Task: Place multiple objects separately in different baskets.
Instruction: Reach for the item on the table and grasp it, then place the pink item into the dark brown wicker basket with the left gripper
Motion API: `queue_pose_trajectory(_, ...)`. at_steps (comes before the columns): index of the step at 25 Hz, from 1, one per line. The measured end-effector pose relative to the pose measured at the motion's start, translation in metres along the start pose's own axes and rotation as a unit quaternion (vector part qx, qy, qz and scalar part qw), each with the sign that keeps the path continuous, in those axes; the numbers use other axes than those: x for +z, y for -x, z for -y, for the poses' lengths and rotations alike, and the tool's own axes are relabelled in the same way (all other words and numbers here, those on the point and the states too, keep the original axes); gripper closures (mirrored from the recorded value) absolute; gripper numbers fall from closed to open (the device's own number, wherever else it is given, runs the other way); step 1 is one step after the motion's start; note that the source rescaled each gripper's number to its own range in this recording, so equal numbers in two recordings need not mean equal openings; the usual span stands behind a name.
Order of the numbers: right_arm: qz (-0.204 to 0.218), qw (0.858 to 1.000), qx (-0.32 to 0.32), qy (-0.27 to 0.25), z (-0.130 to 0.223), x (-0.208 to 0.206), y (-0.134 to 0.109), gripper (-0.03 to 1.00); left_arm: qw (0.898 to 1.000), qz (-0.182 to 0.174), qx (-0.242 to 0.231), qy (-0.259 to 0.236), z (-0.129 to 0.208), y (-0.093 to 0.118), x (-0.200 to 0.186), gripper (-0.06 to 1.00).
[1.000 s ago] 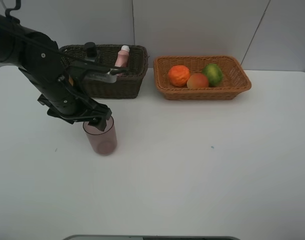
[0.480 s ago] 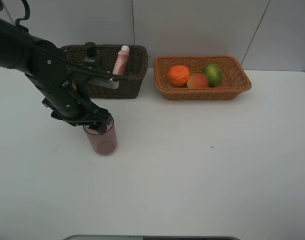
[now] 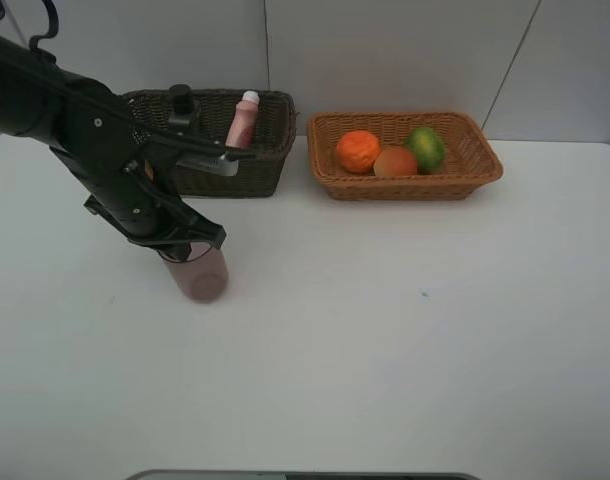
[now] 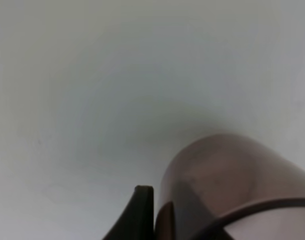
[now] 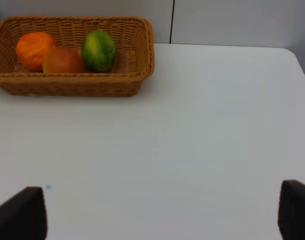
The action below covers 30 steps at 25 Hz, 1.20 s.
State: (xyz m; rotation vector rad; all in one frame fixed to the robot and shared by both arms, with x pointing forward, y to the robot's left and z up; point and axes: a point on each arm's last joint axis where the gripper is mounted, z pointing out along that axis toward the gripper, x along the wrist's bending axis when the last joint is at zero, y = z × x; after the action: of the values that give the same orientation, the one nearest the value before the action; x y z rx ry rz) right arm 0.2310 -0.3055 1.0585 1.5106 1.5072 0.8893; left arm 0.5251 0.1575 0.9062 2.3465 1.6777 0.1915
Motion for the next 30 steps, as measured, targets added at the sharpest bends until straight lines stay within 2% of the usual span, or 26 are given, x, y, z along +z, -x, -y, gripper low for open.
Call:
queue_pose_trajectory(22, 0.000, 1.000, 0.000, 0.000, 0.000, 0.000, 0.000, 0.04, 1.000, 0.000, -0.001, -0.001, 0.000, 0.000, 0.000, 0.94)
queue_pose_trajectory(27, 0.000, 1.000, 0.000, 0.000, 0.000, 0.000, 0.000, 0.04, 1.000, -0.002, -0.003, -0.015, 0.003, 0.000, -0.005, 0.94)
queue_pose_trajectory(30, 0.000, 1.000, 0.000, 0.000, 0.000, 0.000, 0.000, 0.04, 1.000, 0.000, -0.005, 0.002, 0.000, 0.000, -0.016, 0.94)
